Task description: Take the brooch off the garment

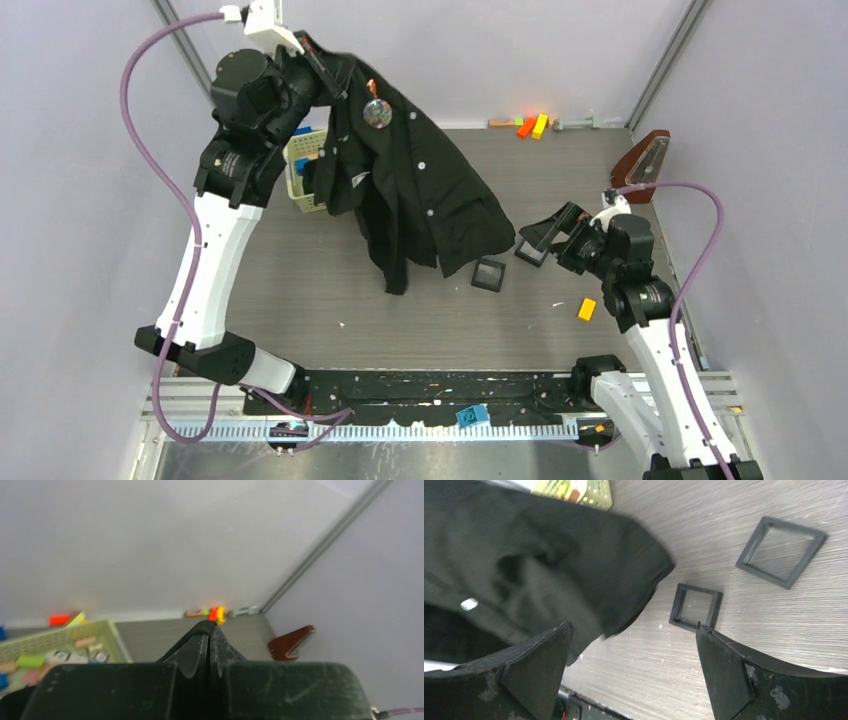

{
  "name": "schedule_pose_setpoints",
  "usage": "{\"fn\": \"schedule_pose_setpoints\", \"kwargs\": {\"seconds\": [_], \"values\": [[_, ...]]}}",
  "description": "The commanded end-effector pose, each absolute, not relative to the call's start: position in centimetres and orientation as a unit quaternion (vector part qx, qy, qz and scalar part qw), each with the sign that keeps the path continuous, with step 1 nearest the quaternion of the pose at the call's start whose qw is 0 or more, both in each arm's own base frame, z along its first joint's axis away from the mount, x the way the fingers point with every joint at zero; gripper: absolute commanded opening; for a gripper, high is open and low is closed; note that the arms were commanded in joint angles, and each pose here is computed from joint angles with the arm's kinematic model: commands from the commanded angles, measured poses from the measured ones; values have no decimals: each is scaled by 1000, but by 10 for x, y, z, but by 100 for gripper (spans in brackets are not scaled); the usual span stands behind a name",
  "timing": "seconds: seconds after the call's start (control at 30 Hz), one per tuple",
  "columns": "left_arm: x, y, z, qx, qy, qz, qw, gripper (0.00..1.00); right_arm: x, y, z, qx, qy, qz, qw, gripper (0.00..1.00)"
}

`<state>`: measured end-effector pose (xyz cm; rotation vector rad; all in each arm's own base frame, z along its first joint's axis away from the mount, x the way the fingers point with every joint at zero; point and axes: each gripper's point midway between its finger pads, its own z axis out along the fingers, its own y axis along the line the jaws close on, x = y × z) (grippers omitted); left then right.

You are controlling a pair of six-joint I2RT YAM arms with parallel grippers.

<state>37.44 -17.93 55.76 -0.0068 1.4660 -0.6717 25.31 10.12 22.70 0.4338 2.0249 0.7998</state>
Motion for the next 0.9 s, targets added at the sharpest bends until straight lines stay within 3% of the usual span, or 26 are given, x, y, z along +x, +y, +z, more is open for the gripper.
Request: {"fn": "schedule_pose_setpoints", "kwargs": {"seconds": [0.0,0.17,0.37,0.57,0.87], "values": [[405,-129,471,-95,721,-249,639,0,255,132,243,120,804,400,422,100],[412,-67,328,-206,774,-222,556,0,261,147,214,112,834,390,374,97],[389,-44,235,-242,799,-188,517,0,264,197,179,42,879,314,355,96],[371,-37,202,-257,803,-169,510,0,287,252,152,-17,898,245,365,91],[357,-22,218,-242,795,-131,541,0,314,332,99,-125,922,151,333,83]]}}
